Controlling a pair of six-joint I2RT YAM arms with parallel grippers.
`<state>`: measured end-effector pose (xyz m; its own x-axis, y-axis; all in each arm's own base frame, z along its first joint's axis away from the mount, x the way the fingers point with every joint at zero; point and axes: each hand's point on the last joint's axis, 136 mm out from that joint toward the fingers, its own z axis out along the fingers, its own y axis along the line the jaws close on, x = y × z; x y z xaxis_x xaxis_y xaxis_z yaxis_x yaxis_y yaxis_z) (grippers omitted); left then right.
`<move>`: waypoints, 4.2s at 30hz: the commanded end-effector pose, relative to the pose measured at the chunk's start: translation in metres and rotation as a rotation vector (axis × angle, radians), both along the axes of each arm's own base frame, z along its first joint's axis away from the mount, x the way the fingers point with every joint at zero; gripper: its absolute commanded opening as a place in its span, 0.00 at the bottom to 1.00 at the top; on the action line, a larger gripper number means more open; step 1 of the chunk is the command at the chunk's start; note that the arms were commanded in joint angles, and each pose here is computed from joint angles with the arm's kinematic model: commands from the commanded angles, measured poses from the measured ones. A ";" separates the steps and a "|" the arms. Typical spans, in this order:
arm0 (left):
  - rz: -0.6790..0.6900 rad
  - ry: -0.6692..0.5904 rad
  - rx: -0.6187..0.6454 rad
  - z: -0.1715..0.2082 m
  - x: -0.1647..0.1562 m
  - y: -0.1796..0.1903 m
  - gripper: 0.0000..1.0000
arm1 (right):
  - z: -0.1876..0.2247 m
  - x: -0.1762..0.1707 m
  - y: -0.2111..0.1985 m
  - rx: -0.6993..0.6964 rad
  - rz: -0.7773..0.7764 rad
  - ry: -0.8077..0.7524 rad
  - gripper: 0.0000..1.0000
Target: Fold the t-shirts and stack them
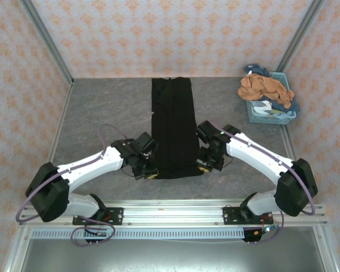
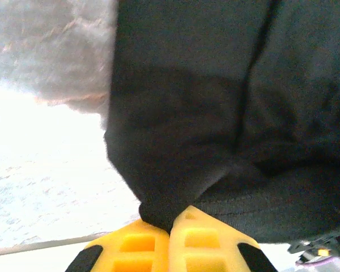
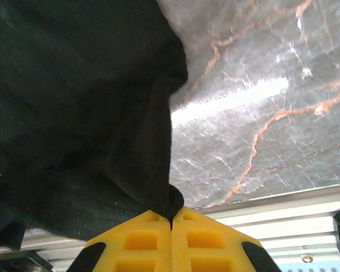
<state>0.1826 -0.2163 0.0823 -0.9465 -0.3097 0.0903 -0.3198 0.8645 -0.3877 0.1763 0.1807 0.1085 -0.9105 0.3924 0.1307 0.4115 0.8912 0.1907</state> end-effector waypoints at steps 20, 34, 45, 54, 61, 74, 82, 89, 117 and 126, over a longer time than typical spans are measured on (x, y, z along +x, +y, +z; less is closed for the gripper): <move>0.119 -0.185 0.046 0.040 0.190 0.030 0.00 | 0.016 0.199 0.010 -0.025 -0.074 -0.188 0.00; 0.138 -0.168 0.064 -0.005 0.278 0.049 0.16 | -0.041 0.277 0.012 -0.003 -0.099 -0.178 0.16; 0.227 -0.307 0.117 0.043 0.240 0.083 0.62 | -0.002 0.263 -0.022 -0.018 -0.118 -0.275 0.59; 0.341 -0.083 -0.158 -0.002 0.142 0.037 0.49 | -0.025 0.162 -0.017 0.114 -0.178 -0.190 0.59; 0.391 -0.006 -0.188 -0.031 0.124 0.012 0.64 | -0.056 0.130 0.006 0.195 -0.206 -0.090 0.62; 0.364 0.043 -0.070 -0.064 0.125 0.014 0.46 | -0.090 0.128 0.010 0.186 -0.255 -0.008 0.47; 0.351 -0.007 -0.029 -0.064 0.148 0.018 0.34 | -0.099 0.141 0.012 0.169 -0.274 -0.017 0.17; 0.332 -0.082 -0.002 -0.045 0.166 0.024 0.04 | -0.088 0.147 0.009 0.154 -0.284 -0.048 0.00; 0.153 0.023 -0.067 0.008 0.085 0.016 0.00 | -0.016 0.105 0.012 0.224 -0.232 0.000 0.00; 0.092 0.135 -0.006 -0.015 -0.010 0.023 0.00 | -0.032 -0.005 -0.004 0.102 -0.025 0.151 0.00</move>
<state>0.2043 -0.2013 0.0669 -0.9053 -0.3873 0.1747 -0.4248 0.8176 -0.3887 0.2132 0.1948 0.0738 -0.8619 0.4281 0.2717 0.4981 0.8153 0.2953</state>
